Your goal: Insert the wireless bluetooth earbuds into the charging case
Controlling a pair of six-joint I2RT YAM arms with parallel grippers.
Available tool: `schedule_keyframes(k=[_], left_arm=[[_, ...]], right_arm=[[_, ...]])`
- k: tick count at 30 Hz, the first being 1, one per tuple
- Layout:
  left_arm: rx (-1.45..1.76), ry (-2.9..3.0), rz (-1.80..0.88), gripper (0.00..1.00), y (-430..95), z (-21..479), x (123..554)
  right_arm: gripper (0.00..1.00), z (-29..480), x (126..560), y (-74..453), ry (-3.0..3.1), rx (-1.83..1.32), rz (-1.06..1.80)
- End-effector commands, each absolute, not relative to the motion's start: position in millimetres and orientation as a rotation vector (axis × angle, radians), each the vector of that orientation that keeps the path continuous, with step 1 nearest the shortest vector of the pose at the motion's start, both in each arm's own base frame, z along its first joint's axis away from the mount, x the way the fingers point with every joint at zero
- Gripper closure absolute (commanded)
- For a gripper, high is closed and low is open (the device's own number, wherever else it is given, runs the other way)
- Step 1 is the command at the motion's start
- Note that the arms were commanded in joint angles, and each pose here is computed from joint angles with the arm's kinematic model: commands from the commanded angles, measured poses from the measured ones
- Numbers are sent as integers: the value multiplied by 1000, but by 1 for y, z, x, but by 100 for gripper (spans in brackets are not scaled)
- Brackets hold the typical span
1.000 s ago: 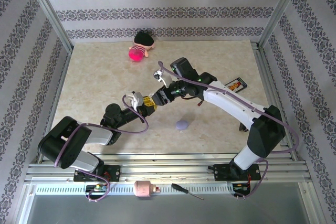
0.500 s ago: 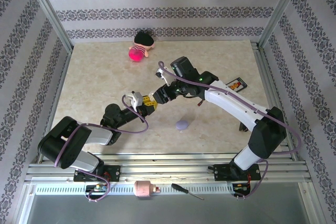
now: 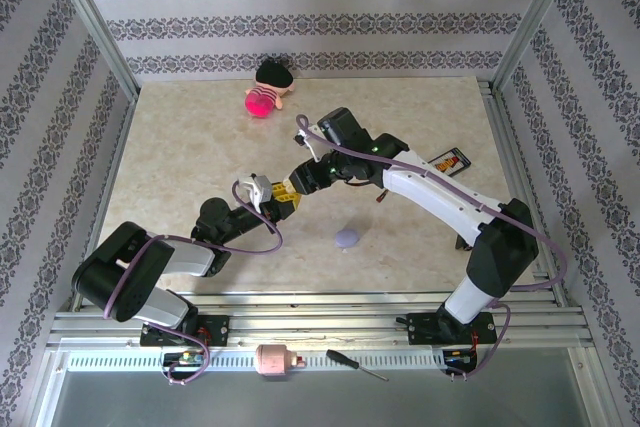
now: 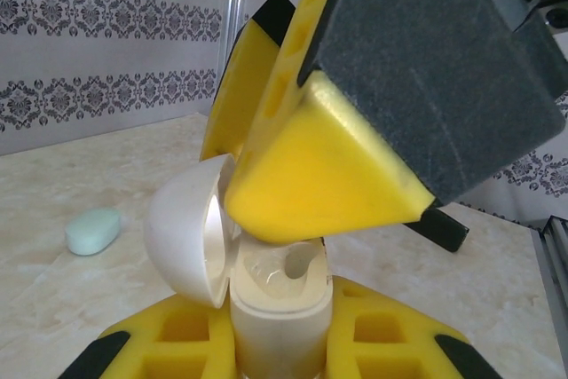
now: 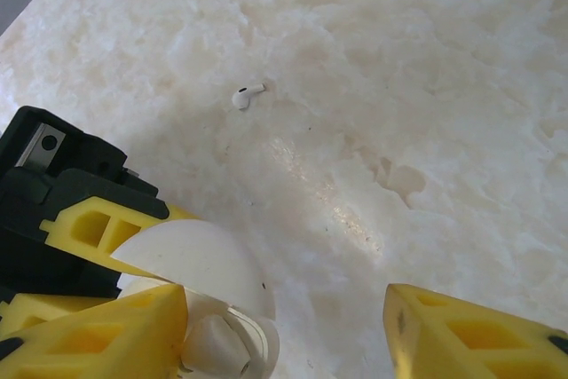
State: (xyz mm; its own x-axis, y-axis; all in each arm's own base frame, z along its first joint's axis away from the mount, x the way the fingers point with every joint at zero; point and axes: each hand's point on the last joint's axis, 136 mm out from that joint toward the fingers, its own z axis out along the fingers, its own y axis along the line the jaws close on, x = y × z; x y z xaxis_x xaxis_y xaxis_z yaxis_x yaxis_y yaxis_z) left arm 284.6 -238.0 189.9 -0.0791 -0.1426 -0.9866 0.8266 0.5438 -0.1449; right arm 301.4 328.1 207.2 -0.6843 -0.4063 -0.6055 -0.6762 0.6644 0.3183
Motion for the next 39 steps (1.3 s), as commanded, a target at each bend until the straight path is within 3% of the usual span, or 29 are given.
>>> schedule_keyframes(k=[1,11,20,31,39], left_arm=[[663,1339,-894,89,-239,208,279],[605,1366,-811,89,-226,201,286],[306,1455,-588,89,-157,198,330],[73,1436,-473,91,-57,212,382],[-30,1421,-397,91,-10,215,394]], right_arm=[[39,215,304,326,2388,-808,731],[33,259,285,321,2178,-825,962],[34,218,323,292,2256,-616,741],[34,152,328,375,2221,-809,695],[33,110,320,453,2189,-1011,755]])
